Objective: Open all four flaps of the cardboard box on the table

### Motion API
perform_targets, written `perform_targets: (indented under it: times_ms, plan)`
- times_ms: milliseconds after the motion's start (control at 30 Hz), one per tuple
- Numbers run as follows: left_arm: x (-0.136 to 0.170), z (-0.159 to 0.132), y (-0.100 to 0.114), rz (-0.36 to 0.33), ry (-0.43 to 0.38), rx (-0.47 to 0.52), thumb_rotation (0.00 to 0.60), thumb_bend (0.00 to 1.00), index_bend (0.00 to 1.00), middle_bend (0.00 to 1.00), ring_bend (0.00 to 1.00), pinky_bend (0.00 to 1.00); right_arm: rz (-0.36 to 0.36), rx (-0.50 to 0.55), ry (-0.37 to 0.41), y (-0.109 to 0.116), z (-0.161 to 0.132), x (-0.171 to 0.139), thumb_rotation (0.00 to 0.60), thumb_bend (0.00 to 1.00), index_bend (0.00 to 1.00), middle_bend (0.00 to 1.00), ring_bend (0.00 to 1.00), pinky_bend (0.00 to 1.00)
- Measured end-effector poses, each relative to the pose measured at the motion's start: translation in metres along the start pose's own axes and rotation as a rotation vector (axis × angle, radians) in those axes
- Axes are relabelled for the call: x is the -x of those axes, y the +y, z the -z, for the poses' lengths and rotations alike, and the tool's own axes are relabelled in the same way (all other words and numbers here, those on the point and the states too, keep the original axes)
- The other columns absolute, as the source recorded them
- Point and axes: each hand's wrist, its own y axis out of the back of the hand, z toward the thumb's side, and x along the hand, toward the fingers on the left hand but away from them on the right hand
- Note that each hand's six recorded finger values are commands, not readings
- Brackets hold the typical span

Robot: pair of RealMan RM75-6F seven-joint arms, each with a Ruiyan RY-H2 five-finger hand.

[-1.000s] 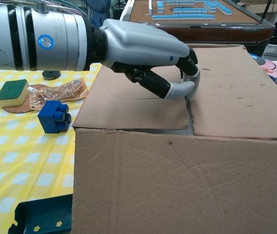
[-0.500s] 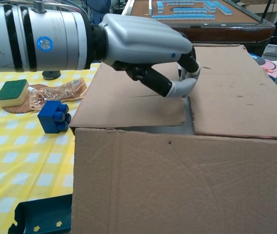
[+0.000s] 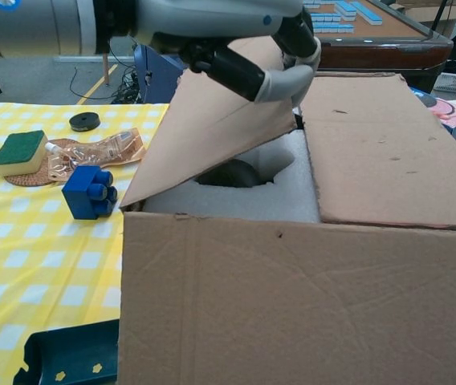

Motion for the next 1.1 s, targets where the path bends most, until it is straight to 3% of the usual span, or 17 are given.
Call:
perform_targets:
  times_ms: [533, 1100]
  plan:
    - [0.034, 0.039, 0.030, 0.029, 0.127, -0.138, 0.087, 0.57, 0.51, 0.43, 0.13, 0.00, -0.001, 0.006, 0.013, -0.002, -0.005, 0.003, 0.600, 0.68, 0.32, 0.24, 0.21, 0.21]
    - [0.065, 0.074, 0.037, 0.031, 0.238, -0.116, 0.086, 0.57, 0.51, 0.43, 0.13, 0.00, -0.016, 0.013, 0.019, -0.007, -0.008, 0.007, 0.600, 0.67, 0.32, 0.24, 0.21, 0.21]
